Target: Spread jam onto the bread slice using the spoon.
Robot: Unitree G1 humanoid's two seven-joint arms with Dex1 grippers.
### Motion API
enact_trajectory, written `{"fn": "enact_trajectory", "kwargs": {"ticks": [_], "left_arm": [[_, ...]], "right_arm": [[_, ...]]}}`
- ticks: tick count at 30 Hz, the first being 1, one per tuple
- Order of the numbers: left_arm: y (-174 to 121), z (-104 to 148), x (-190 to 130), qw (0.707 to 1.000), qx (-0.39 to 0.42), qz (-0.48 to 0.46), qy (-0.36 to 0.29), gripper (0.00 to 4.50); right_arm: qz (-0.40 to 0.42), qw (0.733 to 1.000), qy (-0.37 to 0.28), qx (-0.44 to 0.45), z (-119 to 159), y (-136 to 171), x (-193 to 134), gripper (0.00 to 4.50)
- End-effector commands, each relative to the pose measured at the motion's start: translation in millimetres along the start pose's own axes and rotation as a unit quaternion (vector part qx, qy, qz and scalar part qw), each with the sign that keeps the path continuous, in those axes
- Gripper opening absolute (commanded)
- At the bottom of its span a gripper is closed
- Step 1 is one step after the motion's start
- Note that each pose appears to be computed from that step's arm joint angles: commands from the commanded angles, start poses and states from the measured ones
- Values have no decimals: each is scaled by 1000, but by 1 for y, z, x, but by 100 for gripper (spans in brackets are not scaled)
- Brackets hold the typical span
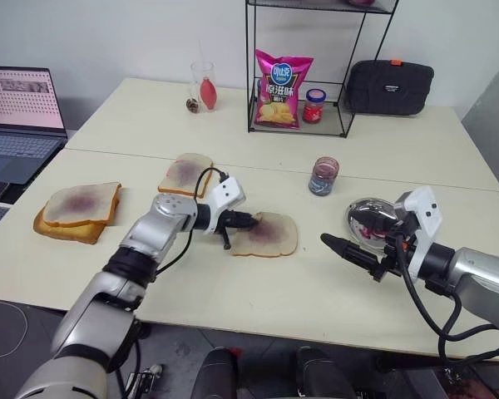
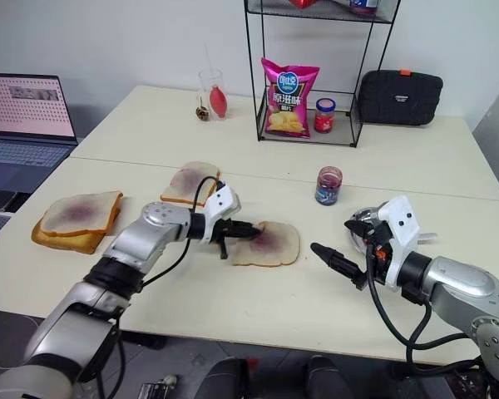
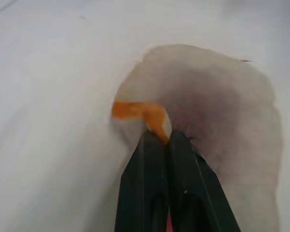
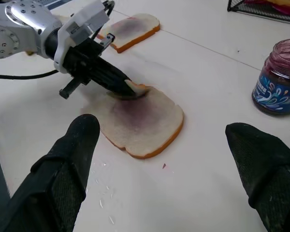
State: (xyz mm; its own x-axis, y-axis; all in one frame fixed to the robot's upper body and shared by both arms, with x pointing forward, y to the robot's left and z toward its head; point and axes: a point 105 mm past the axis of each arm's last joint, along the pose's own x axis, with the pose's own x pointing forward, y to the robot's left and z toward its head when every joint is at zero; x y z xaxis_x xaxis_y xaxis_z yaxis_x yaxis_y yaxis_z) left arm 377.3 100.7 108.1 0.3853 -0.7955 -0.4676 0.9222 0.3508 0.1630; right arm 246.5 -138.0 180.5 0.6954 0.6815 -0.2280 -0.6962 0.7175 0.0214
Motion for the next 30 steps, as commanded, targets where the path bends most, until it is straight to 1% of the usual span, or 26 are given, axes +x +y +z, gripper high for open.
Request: {"fn": "enact_trajectory", "kwargs": {"ticks": [1,4,8,9,12,15,16,17,18,20,21,23,24,25,28,30], "left_arm": [[12,18,5,999,27,14,-22,5],[8,16,11,999,39,-5,-16,5],[14,18,17,999,33,12,-24,5],[16,20,17,999,26,19,-32,47],[17,31,16,997,-6,13,-71,98],[16,27,15,998,-11,16,-67,163],[16,25,15,998,-9,18,-64,193],[17,24,14,998,-7,21,-61,208],[19,22,11,998,-8,27,-59,239],[22,21,7,998,-9,35,-56,269],[25,20,3,998,-7,40,-52,297],[29,18,-6,998,1,52,-41,329],[34,17,-11,997,11,65,-37,357],[38,17,-17,996,22,80,-34,373],[48,27,-38,992,32,112,-49,438],[48,38,-52,990,44,122,-63,446]], "right_arm": [[7,1000,-14,-10,6,6,-3,450],[22,1000,-6,-11,4,12,-3,450],[35,999,9,-20,1,16,-3,450],[33,999,10,-21,1,16,-3,450],[29,999,9,-22,2,14,-2,450],[25,999,10,-24,2,12,-1,450],[24,999,10,-24,2,12,-2,450],[24,999,10,-23,2,12,-2,450],[23,999,11,-22,1,11,-3,450],[19,1000,13,-20,0,9,-5,450],[12,1000,16,-18,-1,7,-7,450],[-6,1000,19,-15,-3,0,-12,450],[-17,1000,18,-13,-4,-3,-14,450],[-33,999,18,-11,-5,-8,-17,450],[-81,997,17,-1,-8,-21,-27,450],[-109,994,5,25,-10,-27,-37,450]]}}
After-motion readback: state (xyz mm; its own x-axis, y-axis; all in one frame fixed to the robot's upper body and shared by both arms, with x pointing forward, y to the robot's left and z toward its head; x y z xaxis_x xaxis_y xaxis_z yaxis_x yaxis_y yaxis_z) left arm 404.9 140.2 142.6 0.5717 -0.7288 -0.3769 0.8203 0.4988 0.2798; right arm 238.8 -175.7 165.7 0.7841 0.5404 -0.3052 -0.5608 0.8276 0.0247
